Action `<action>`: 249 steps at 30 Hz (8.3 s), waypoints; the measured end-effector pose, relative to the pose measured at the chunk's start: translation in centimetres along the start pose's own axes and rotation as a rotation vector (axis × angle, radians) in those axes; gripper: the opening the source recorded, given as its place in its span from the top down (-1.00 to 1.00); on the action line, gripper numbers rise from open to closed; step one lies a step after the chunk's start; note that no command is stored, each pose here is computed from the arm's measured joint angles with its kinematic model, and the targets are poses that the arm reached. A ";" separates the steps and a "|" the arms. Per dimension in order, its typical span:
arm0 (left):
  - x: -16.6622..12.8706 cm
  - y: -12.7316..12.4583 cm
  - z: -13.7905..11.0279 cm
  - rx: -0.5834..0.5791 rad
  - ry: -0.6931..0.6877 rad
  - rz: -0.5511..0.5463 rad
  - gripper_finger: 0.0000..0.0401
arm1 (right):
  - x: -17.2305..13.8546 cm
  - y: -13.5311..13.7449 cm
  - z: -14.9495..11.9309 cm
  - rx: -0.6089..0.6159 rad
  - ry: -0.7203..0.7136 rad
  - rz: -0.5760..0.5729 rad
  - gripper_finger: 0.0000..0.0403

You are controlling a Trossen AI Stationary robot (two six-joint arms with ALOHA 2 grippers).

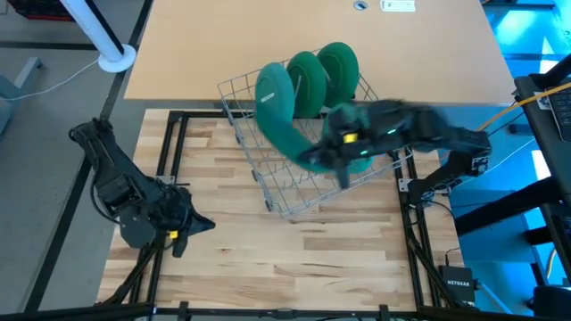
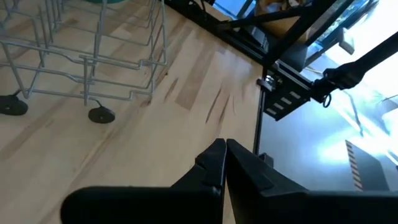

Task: Sort dishes
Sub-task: Put the green plate in the dish rack, then return to Home Position

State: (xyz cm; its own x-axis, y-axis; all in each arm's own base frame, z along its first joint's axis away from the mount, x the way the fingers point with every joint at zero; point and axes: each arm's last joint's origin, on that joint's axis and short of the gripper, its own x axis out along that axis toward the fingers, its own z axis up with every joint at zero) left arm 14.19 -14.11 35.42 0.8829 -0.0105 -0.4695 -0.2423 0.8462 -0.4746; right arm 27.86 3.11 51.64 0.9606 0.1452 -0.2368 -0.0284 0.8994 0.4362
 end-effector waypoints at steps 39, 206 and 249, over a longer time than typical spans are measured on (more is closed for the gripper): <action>0.7 -0.4 -0.6 -0.081 0.012 0.019 0.98 | 0.4 -11.0 -14.1 0.195 -0.509 0.355 0.97; 10.5 14.6 -7.9 0.251 -0.318 0.194 0.98 | -9.7 -14.7 -25.1 -0.171 -0.235 0.004 0.34; 11.5 20.2 -6.3 0.333 -0.304 0.509 0.98 | -9.7 -13.8 -25.5 -0.229 -0.183 0.387 0.34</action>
State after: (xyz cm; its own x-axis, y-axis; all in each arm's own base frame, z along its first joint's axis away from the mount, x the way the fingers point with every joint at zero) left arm 16.96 -0.46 15.74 0.7771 0.5415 -0.3208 -0.5639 0.8254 0.0273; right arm 11.91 -0.16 25.79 0.8997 0.4308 0.0705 -0.4338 0.8641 0.2552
